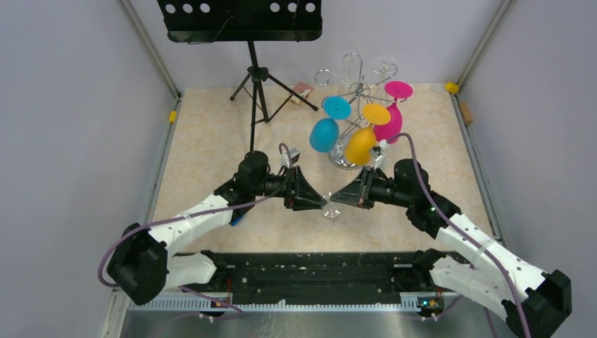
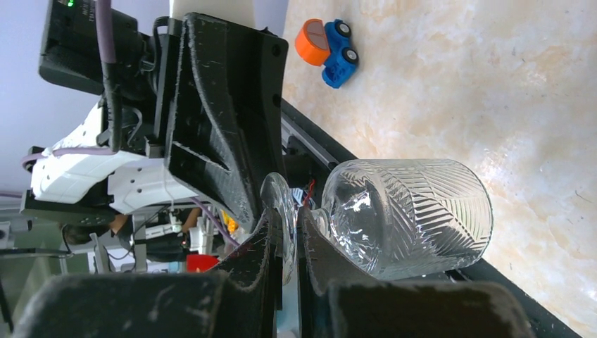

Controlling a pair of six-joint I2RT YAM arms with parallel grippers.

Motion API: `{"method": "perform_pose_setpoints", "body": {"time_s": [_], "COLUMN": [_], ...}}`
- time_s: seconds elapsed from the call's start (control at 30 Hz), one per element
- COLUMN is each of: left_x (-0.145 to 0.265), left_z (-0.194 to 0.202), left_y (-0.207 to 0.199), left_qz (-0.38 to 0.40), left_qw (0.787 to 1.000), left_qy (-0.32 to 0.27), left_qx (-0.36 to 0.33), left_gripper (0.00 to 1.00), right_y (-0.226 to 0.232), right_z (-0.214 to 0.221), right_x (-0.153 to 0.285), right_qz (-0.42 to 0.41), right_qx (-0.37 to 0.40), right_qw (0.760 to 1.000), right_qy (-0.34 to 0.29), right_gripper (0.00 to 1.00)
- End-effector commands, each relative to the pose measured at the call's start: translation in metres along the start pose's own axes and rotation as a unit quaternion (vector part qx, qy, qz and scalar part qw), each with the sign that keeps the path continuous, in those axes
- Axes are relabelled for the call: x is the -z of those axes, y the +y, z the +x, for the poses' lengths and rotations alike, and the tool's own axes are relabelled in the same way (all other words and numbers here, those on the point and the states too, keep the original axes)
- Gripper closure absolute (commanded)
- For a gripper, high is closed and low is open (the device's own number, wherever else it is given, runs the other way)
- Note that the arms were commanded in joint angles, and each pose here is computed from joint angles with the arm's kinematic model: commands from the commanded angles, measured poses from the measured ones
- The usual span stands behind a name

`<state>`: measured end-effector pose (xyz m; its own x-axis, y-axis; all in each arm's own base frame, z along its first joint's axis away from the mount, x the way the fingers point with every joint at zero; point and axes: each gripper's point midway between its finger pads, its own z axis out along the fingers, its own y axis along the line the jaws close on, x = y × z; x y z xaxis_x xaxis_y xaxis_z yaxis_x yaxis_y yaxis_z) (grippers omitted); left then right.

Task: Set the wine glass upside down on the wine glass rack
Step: Turn the wine glass upside down at the wine rack.

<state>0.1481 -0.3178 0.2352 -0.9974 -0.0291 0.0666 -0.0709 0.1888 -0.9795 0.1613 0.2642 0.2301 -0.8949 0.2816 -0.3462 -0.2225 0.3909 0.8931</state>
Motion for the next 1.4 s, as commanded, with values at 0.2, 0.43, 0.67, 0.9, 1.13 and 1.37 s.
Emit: {"method": "perform_pose_setpoints", "body": {"time_s": [0.2,0.43,0.67,0.9,1.13,1.37], "left_x": [-0.002,-0.001,0.000,0.004,0.030,0.072], "left_z": [-0.006,-0.006,-0.007,-0.013,-0.033,-0.060], "left_y": [-0.019,-0.015,-0.011,-0.007,0.015,0.031], "left_qz": [0.031,0.028,0.021,0.004,-0.095,-0.192], "left_qw": [0.999,0.999,0.999,0.999,0.991,0.970], "left_qy": [-0.014,-0.022,-0.025,-0.022,-0.062,-0.112], "left_qx": [-0.025,-0.022,-0.031,-0.046,-0.064,-0.100], "left_gripper": [0.97,1.00,1.00,1.00,1.00,1.00], "right_y": [0.055,0.050,0.040,0.034,0.025,0.024], "right_z": [-0.017,-0.017,-0.018,-0.018,-0.015,-0.014], "right_x": [0.009,0.009,0.013,0.018,0.019,0.019], "right_qz": [-0.085,-0.073,-0.041,-0.023,-0.003,-0.001], "right_qx": [0.035,0.033,0.034,0.036,0.030,0.025], "right_qw": [0.995,0.996,0.998,0.998,0.999,0.999], "right_qy": [-0.025,-0.029,-0.039,-0.044,-0.041,-0.040], "right_gripper": [1.00,0.84,0.34,0.24,0.22,0.18]}}
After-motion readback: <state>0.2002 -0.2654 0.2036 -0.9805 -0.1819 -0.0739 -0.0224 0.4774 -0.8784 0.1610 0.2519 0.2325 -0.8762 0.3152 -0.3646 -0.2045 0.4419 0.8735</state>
